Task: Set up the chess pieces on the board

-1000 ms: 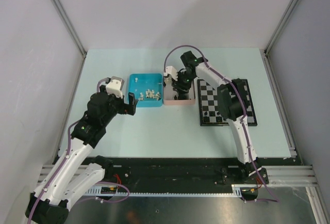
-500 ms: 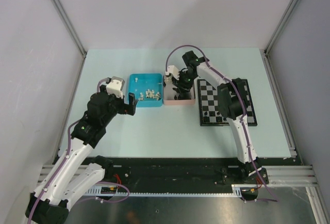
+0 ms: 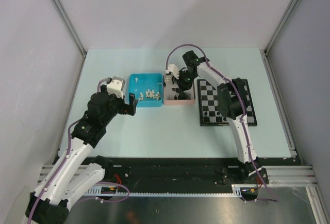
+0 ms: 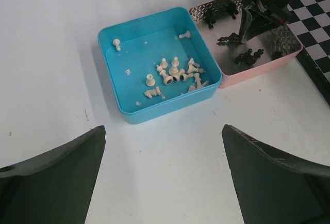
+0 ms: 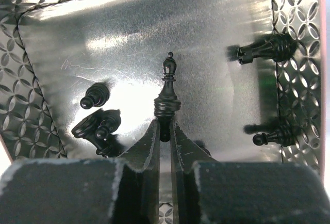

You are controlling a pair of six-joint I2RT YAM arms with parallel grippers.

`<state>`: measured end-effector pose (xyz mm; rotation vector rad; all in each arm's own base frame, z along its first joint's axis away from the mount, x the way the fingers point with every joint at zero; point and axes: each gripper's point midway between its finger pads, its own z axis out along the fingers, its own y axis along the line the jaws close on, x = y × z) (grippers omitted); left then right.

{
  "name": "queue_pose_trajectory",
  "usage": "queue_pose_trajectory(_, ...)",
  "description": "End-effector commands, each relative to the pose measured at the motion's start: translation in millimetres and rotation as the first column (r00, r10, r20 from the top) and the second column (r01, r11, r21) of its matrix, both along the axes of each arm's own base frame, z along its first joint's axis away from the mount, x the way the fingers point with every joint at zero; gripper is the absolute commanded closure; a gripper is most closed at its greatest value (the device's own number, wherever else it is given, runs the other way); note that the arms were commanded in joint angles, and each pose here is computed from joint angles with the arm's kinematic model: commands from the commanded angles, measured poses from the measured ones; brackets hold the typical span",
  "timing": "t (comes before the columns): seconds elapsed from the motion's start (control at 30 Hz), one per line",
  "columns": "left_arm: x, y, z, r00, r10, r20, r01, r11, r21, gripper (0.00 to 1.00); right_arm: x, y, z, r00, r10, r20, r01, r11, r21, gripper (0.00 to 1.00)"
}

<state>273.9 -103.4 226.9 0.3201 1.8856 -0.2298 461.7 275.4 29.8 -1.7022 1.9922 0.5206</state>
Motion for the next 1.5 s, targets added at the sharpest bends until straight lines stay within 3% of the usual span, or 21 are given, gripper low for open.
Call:
queue_pose_trajectory(0.0,1.2,-10.5,3.4,0.997,-0.075,0.029,0.075,0.997,0.006,0.01,12.8,4.8,50.6,0.996,-0.029,0.079,0.023,0.996,0.083,0.94)
queue_pose_trajectory(0.17,-0.6,-26.5,5.1,0.988,-0.15,0.021,0.151,0.988,-0.035,0.0,8.6,9.7,93.9,0.992,-0.032,0.123,0.012,0.988,0.156,0.94)
queue_pose_trajectory(0.37,9.0,-67.9,29.8,0.97,-0.241,-0.03,0.225,0.939,-0.26,0.0,-7.9,19.8,127.7,0.992,-0.034,0.122,0.002,0.968,0.253,0.95)
queue_pose_trajectory(0.53,27.4,-99.3,46.0,0.956,-0.281,-0.088,0.202,0.843,-0.498,0.01,-26.6,23.4,145.5,0.993,-0.022,0.116,-0.018,0.945,0.327,0.95)
queue_pose_trajectory(0.57,34.2,-105.0,41.9,0.951,-0.28,-0.133,0.162,0.815,-0.557,0.01,-30.5,24.2,150.0,0.993,-0.018,0.119,-0.024,0.941,0.338,0.95)
queue_pose_trajectory(0.63,44.4,-113.5,50.0,0.941,-0.32,-0.108,0.185,0.755,-0.629,0.06,-39.3,24.7,161.0,0.993,-0.011,0.122,-0.035,0.93,0.365,0.95)
queue_pose_trajectory(0.67,50.3,-119.2,36.8,0.927,-0.333,-0.171,0.129,0.713,-0.689,0.08,-42.1,24.8,163.3,0.993,-0.009,0.121,-0.037,0.927,0.373,0.95)
queue_pose_trajectory(0.7,57.7,-122.0,44.7,0.929,-0.344,-0.136,0.145,0.679,-0.72,0.1,-45.5,24.7,174.6,0.991,-0.009,0.137,-0.045,0.921,0.388,0.95)
queue_pose_trajectory(0.83,80.2,-134.0,29.5,0.906,-0.376,-0.196,0.095,0.63,-0.771,0.19,-59.2,28.0,185.6,0.99,0.01,0.143,-0.07,0.903,0.423,0.94)
queue_pose_trajectory(1.17,102.9,-159.5,24.1,0.853,-0.481,-0.2,0.079,0.498,-0.864,0.33,-78.5,40.6,188.1,0.993,0.047,0.113,-0.094,0.883,0.46,0.95)
queue_pose_trajectory(1.47,105.9,-162.8,6.9,0.837,-0.494,-0.237,0.034,0.478,-0.878,0.43,-84.7,48.7,189.5,0.991,0.068,0.112,-0.113,0.877,0.467,0.95)
